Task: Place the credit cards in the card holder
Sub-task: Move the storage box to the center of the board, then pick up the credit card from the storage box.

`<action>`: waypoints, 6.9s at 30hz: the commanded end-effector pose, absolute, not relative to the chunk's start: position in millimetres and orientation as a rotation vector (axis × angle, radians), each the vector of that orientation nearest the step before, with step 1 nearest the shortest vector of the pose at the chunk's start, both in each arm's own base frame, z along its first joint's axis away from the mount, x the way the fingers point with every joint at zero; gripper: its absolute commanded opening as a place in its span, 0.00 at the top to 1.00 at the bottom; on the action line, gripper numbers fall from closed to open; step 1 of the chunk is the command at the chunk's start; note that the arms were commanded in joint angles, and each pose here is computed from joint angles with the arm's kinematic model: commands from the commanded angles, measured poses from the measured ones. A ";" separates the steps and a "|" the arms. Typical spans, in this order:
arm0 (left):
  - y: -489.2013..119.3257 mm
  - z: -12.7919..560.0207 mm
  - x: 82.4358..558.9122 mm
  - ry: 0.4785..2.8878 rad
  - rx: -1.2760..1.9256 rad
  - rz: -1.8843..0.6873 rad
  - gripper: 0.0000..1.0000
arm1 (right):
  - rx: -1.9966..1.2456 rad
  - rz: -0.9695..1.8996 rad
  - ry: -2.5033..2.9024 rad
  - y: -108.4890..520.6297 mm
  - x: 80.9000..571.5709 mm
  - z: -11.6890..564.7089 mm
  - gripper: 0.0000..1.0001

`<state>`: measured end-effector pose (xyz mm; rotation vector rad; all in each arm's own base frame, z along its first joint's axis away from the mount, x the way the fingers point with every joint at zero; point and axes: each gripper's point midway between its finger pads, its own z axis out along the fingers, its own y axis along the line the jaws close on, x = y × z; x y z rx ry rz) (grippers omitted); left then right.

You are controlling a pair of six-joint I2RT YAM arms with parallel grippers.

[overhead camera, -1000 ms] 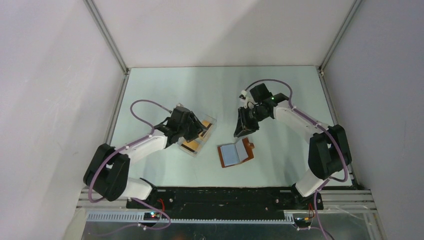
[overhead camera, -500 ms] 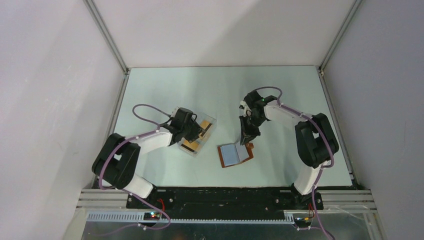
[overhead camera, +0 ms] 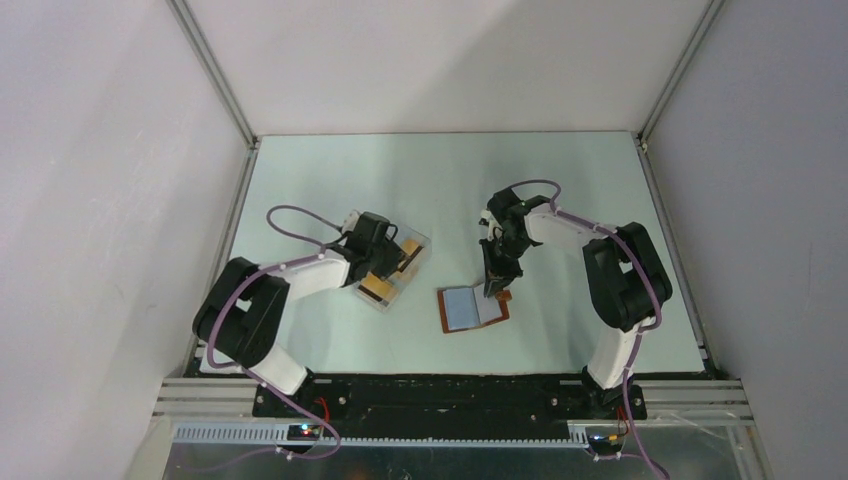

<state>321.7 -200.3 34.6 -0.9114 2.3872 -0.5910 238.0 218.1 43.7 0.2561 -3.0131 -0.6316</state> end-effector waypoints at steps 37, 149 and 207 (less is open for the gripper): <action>-278.9 87.0 301.5 2.571 0.038 -0.573 0.43 | 0.056 -1.184 -2.946 221.1 261.7 81.7 0.88; -270.7 92.4 325.9 2.466 -0.394 -0.690 0.76 | -0.098 -1.341 -2.968 292.6 295.1 69.2 0.45; -250.0 192.5 285.2 2.270 -0.240 -0.822 1.00 | 0.430 -1.140 -3.134 273.2 219.4 128.1 0.46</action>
